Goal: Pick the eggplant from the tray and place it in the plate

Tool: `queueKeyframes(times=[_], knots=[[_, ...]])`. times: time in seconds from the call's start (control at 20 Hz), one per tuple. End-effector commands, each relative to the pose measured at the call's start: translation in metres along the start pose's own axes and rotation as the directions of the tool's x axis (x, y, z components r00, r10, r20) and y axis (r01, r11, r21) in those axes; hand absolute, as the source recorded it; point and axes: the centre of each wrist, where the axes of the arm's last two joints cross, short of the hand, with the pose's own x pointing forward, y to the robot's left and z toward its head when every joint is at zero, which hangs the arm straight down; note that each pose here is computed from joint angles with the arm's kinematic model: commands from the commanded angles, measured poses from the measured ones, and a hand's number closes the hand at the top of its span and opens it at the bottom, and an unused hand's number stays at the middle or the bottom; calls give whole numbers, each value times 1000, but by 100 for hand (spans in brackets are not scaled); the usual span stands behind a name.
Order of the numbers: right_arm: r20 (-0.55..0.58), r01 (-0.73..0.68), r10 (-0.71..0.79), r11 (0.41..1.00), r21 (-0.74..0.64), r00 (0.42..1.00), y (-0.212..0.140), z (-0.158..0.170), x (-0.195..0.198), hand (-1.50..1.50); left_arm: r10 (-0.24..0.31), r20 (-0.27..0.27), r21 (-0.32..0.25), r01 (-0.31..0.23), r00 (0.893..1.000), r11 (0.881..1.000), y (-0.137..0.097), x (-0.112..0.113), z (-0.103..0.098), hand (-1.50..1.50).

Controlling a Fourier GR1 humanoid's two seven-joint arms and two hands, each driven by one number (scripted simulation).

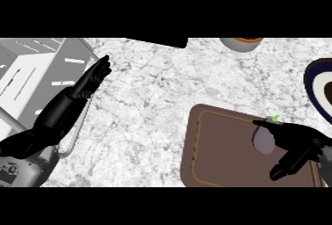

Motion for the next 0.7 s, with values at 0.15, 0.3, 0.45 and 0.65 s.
queueKeyframes(times=[0.15, 0.3, 0.45, 0.65], knots=[[-293, 141, -68, 961, 239, 954, -10, -31, -29, -150, 0, 14, -54, 1, 1000, 999, -10, 1, -6, 0], [-325, 173, -70, 938, 301, 943, -15, -32, -32, -150, -3, 13, -57, 4, 1000, 998, -8, 0, -6, 0], [-369, 148, -17, 932, 330, 929, -22, -29, -33, -150, 1, 24, -76, 1, 1000, 997, -12, 4, -10, 0], [-402, 153, -5, 929, 338, 916, -33, -25, -33, -150, 2, 23, -76, 0, 1000, 997, -17, 1, -14, 0]])
